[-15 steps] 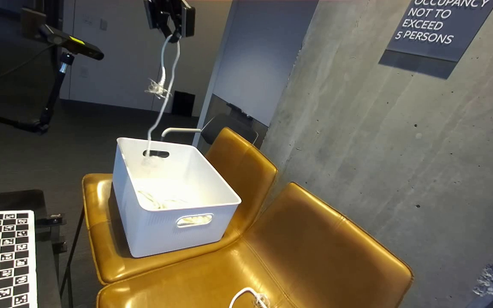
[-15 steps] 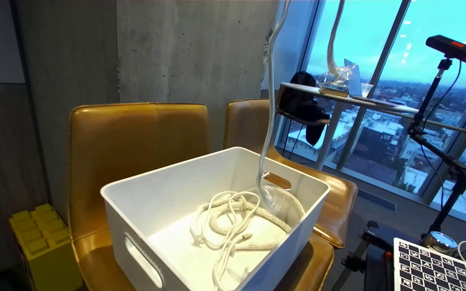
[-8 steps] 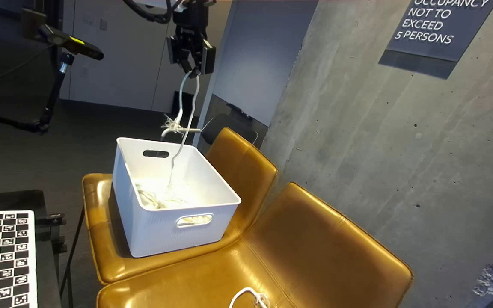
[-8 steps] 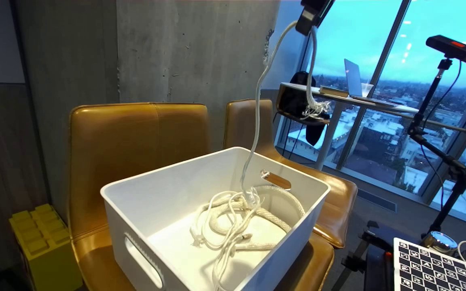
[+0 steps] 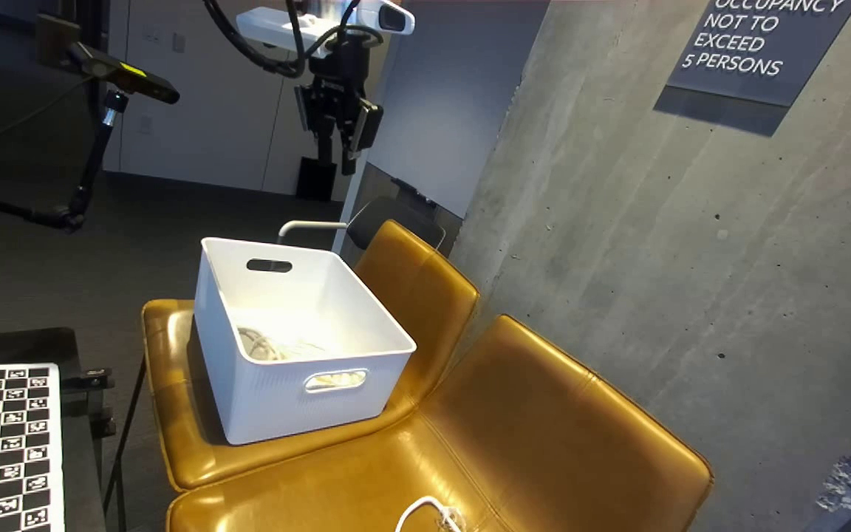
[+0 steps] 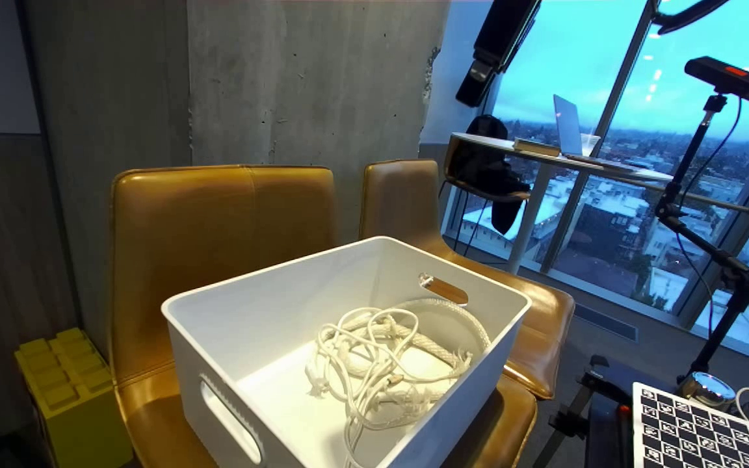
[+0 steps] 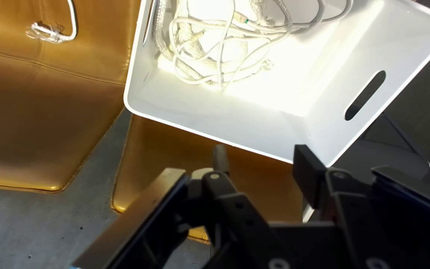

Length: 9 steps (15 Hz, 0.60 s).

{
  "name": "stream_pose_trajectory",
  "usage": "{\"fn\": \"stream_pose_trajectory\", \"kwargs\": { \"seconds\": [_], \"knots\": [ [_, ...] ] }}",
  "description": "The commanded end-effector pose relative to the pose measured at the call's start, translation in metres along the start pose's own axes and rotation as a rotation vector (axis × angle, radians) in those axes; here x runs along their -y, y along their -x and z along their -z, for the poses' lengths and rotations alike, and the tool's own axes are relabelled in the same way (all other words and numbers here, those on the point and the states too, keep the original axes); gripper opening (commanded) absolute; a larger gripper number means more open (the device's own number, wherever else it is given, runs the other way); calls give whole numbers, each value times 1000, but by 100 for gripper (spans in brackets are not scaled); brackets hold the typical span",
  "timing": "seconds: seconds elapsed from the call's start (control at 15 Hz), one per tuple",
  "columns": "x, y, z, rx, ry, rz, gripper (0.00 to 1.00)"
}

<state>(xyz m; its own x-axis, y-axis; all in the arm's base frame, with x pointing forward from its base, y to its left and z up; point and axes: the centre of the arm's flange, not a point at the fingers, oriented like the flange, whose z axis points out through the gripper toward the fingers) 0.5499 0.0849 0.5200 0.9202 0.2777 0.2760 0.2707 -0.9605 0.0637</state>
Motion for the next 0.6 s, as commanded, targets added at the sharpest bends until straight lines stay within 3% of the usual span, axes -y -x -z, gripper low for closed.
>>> {"fn": "stream_pose_trajectory", "kwargs": {
  "seconds": [0.0,0.13,0.53],
  "knots": [
    [-13,21,-1,-3,2,10,83],
    [-33,32,-16,20,10,-1,98],
    [-129,68,-89,115,-2,-27,100]
  ]
}}
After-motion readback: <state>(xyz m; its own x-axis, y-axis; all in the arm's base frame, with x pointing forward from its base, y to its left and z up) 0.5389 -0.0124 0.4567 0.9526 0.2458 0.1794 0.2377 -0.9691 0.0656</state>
